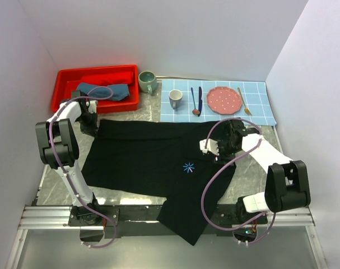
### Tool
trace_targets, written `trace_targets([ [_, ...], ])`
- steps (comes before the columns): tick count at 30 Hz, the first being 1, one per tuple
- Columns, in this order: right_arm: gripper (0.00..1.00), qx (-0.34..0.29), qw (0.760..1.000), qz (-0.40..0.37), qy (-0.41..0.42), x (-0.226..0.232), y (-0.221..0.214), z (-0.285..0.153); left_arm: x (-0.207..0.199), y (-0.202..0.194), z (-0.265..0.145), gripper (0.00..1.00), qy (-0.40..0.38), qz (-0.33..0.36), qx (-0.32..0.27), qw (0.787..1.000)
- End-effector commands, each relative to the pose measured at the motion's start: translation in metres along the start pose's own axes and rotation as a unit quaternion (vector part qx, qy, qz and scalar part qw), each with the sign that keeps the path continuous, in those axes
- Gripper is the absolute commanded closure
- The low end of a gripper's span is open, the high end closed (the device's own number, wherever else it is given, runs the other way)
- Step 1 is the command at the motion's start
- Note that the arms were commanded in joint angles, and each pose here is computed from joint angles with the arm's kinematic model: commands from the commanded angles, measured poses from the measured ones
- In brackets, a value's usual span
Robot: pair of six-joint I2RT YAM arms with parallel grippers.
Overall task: Roll the t-shirts
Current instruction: Fold the T-shirt at the center of the board.
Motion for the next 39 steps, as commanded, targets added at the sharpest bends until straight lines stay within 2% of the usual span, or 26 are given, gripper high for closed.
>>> trace_targets([
  [1,0.35,0.006,0.999,-0.038,-0.020,-0.013,-0.001,0.006,0.008,0.003,0.000,0.99,0.017,0.000,-0.009,1.000],
  [4,0.39,0.013,0.999,-0.050,-0.007,-0.011,-0.004,0.010,0.010,0.002,0.001,0.99,0.018,-0.001,-0.006,1.000],
  [10,0.39,0.015,0.998,-0.068,0.006,-0.008,-0.006,0.015,0.012,0.004,0.004,0.99,0.023,0.002,-0.004,1.000],
  [15,0.47,0.020,0.998,-0.066,0.016,-0.010,-0.008,0.019,0.015,0.005,0.005,0.99,0.029,0.005,-0.003,1.000],
  [19,0.48,0.019,0.997,-0.072,0.021,-0.010,-0.007,0.022,0.017,0.007,0.006,0.99,0.032,0.007,-0.002,0.999],
  [28,0.87,0.013,0.999,-0.052,0.002,-0.017,-0.002,0.016,0.018,0.011,0.006,0.99,0.031,0.012,-0.005,0.999],
  [34,0.96,0.007,0.999,-0.049,-0.010,-0.009,0.003,-0.004,0.020,0.018,0.003,0.99,0.030,0.028,-0.011,0.999],
  [39,0.99,-0.003,0.999,-0.045,-0.025,0.001,0.009,-0.022,0.021,0.030,-0.005,0.99,0.026,0.048,-0.022,0.998],
])
Point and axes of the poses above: each gripper's point midway between its finger pads, its own z axis out along the fingers, its own x axis along the line the jaws close on, y = z × x, the point moved 2 cm from there along -z, back along the fingers, and after that the axes turned 14 degrees about z, right-handed, at the moved point
